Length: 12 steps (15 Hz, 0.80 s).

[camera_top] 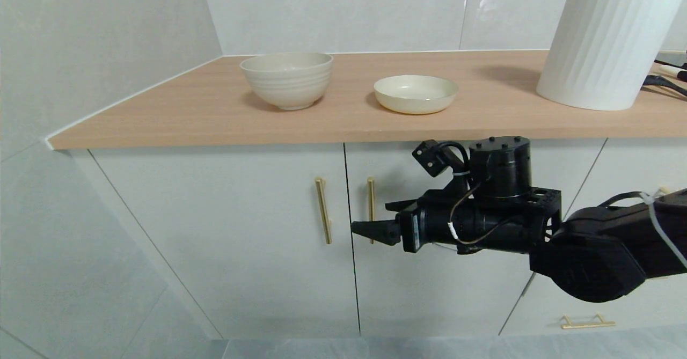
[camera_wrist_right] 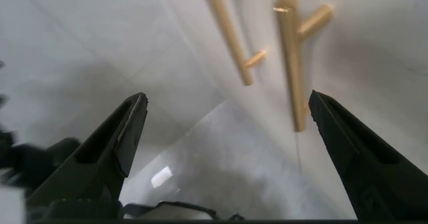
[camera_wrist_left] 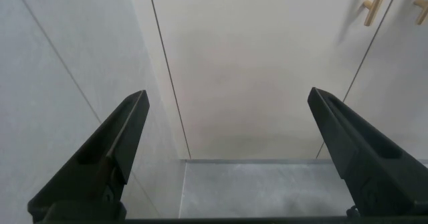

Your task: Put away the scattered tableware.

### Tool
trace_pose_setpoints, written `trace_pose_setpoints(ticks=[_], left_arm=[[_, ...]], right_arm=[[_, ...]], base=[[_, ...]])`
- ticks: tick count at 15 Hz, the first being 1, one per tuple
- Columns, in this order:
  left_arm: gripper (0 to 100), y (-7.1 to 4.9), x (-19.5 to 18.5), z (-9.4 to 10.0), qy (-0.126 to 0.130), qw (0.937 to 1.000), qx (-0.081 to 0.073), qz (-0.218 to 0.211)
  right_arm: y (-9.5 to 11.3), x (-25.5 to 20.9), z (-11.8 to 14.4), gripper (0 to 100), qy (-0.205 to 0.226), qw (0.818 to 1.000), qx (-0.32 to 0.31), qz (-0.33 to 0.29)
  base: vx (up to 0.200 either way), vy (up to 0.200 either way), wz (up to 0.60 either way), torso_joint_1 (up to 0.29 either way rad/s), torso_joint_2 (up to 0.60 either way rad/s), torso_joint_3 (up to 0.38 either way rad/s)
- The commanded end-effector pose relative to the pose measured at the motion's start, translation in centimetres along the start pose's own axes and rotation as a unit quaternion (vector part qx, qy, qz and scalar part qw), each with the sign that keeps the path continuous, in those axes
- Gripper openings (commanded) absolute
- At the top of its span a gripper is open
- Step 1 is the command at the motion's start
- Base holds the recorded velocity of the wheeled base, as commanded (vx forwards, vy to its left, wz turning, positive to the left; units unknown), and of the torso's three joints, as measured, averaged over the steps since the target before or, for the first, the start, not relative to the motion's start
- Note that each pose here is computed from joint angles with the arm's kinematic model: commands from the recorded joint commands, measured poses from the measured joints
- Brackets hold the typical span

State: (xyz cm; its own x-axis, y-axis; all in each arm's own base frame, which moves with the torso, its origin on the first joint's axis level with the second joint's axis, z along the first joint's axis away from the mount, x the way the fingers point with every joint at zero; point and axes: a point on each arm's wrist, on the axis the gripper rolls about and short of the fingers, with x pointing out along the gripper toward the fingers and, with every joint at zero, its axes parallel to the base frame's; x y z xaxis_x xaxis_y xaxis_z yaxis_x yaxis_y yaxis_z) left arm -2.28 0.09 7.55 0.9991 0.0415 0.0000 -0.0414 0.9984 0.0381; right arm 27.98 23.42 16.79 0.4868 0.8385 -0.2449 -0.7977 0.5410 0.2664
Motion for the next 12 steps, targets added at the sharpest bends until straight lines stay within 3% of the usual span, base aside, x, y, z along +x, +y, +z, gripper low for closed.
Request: trace_pose_setpoints(ticks=[1, 7, 12], left_arm=[[100, 0.0, 0.0, 0.0, 0.000, 1.0000, 0.000, 0.000], [100, 0.0, 0.0, 0.0, 0.000, 1.0000, -0.001, 0.000], [100, 0.0, 0.0, 0.0, 0.000, 1.0000, -0.003, 0.000]], right_arm=[[-1.0, 1.3, -0.8, 100, 0.006, 1.000, 0.004, -0.007], [-1.8, 3.2, -0.6, 100, -0.019, 1.000, -0.002, -0.002], [-1.3, 3.4, -0.2, 100, -0.021, 0.999, 0.032, 0.030]], base=[[0.000, 0.000, 0.00, 0.000, 0.00, 0.000], [0.000, 0.000, 0.00, 0.000, 0.00, 0.000], [0.000, 0.000, 0.00, 0.000, 0.00, 0.000]])
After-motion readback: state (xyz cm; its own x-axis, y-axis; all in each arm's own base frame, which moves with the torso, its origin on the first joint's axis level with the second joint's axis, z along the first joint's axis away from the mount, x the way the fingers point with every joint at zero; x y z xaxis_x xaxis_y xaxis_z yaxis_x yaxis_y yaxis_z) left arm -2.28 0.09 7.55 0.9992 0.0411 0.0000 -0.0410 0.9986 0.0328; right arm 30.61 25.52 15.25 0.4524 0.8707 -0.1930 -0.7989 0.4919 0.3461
